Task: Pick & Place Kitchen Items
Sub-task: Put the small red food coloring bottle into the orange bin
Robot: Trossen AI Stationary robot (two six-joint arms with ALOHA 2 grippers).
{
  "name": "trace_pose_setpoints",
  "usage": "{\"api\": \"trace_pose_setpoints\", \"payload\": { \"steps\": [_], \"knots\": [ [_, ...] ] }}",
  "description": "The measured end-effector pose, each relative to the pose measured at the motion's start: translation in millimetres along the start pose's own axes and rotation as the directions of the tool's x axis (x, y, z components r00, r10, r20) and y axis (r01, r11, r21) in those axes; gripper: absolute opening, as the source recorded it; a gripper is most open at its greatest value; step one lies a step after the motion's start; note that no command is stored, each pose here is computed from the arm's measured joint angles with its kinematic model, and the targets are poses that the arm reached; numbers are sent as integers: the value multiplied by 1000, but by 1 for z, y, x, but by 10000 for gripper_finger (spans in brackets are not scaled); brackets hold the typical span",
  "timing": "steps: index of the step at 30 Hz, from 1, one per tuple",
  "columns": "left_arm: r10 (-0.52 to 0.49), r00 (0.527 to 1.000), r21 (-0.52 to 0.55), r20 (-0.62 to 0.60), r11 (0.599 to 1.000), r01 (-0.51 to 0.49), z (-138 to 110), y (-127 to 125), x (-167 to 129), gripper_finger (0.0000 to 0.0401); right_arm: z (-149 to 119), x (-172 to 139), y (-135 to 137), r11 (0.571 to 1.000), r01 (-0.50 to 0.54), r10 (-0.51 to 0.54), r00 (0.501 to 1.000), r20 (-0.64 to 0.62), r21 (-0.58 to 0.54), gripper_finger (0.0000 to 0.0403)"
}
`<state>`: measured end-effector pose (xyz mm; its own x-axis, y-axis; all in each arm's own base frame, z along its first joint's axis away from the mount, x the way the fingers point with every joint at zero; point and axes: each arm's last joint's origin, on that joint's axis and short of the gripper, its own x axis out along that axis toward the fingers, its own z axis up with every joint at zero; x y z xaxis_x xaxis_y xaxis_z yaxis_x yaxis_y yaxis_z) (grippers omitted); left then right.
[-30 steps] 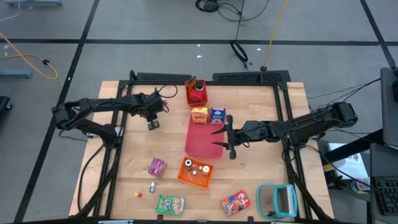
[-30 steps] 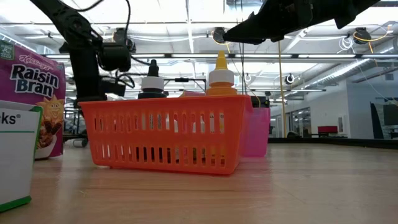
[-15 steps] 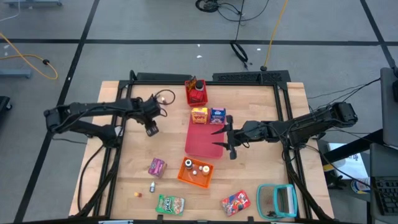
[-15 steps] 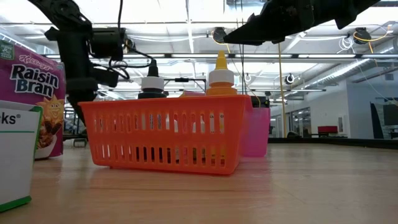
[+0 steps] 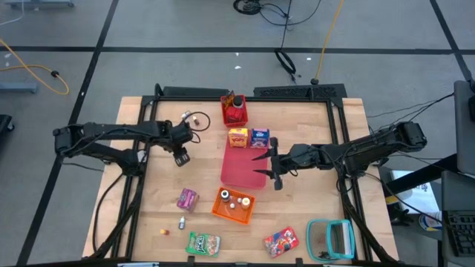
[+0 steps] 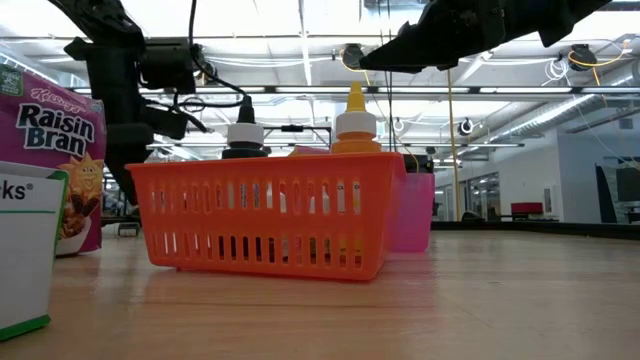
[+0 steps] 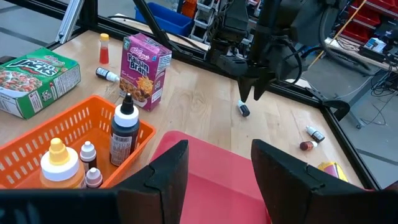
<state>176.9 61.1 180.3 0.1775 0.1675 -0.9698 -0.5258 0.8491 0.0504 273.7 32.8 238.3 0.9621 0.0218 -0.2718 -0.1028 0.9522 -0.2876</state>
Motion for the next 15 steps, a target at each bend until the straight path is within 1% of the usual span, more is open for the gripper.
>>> {"api": "trace_pose_setpoints", "payload": {
  "steps": [6,15],
  "knots": [
    [1,999,-21,-48,1000,-2,-1,-3,6,172,0,0,0,1000,0,0,1000,0,0,169],
    [47,978,-8,-205,999,-50,-1,-7,34,172,0,0,0,1000,0,0,1000,0,2,169]
  ]
}}
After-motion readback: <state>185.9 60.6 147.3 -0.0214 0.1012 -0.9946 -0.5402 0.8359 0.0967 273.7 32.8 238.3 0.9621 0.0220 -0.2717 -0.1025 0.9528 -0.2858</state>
